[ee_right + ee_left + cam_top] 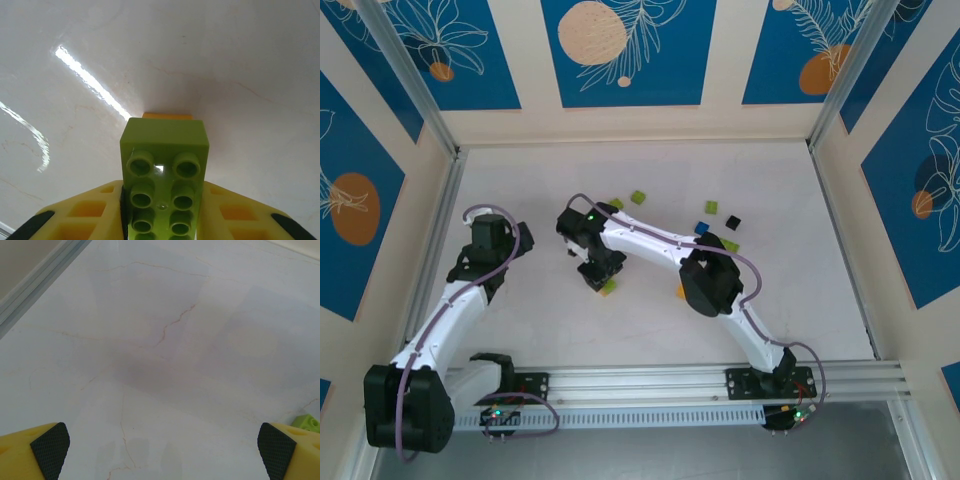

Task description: Assemble a carrot with lego

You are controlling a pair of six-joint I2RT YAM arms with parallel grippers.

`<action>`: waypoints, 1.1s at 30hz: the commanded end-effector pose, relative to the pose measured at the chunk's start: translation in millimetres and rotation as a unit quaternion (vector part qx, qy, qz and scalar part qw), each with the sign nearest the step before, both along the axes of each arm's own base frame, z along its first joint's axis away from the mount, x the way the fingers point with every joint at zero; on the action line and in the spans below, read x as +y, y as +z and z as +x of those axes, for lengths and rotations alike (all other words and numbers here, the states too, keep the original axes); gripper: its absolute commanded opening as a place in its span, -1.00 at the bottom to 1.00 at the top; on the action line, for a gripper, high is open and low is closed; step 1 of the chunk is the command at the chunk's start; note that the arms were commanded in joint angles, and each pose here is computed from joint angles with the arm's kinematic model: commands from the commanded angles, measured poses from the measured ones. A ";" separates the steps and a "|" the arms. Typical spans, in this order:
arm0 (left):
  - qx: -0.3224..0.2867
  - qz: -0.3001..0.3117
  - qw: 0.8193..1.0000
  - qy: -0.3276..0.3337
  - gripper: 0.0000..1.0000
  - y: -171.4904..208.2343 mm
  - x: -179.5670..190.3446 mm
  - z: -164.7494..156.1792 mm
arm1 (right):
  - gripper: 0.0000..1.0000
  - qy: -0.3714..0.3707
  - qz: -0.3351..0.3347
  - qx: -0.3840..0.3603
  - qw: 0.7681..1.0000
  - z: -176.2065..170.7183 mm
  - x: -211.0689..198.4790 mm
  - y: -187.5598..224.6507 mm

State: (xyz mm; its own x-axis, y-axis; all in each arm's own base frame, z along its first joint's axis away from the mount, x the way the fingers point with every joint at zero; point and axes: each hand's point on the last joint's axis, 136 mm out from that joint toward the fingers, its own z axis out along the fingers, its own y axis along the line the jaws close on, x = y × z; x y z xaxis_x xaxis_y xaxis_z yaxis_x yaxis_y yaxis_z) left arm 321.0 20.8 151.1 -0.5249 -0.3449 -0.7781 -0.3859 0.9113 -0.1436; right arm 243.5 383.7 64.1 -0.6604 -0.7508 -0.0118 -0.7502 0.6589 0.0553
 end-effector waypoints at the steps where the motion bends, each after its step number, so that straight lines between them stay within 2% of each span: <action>1: -0.009 0.005 1.000 0.026 0.99 5.6 11.3 -5.7 | -0.31 0.019 -0.009 0.012 1.000 -1.2 1.3 -20.7; 4: -0.009 0.007 1.000 0.027 0.98 5.8 12.1 -6.5 | -0.30 0.022 -0.007 0.026 0.999 -4.0 4.4 -26.1; 10: -0.006 0.007 1.000 0.027 0.98 3.9 11.8 -6.3 | -0.30 0.042 -0.072 0.054 0.995 -18.1 -12.0 -55.6; 16: -0.007 0.007 1.000 0.027 0.99 3.1 11.8 -5.8 | -0.30 0.036 -0.089 0.065 0.993 -25.8 -23.5 -65.4; 22: -0.006 0.007 1.000 0.026 0.98 3.5 11.8 -5.2 | -0.28 0.015 -0.042 0.031 0.999 -12.8 -12.2 -25.6; 25: -0.007 0.006 1.000 0.026 0.98 3.6 11.3 -4.8 | 0.20 0.006 -0.011 0.010 1.000 -4.6 -5.6 3.2; 26: -0.005 0.007 1.000 0.026 0.99 3.0 11.4 -4.7 | 0.26 0.007 -0.001 0.005 1.000 -3.3 -3.4 11.6; 33: -0.007 0.006 1.000 0.025 0.99 5.0 11.2 -3.5 | 0.33 -0.001 0.046 -0.037 0.998 11.1 1.2 59.2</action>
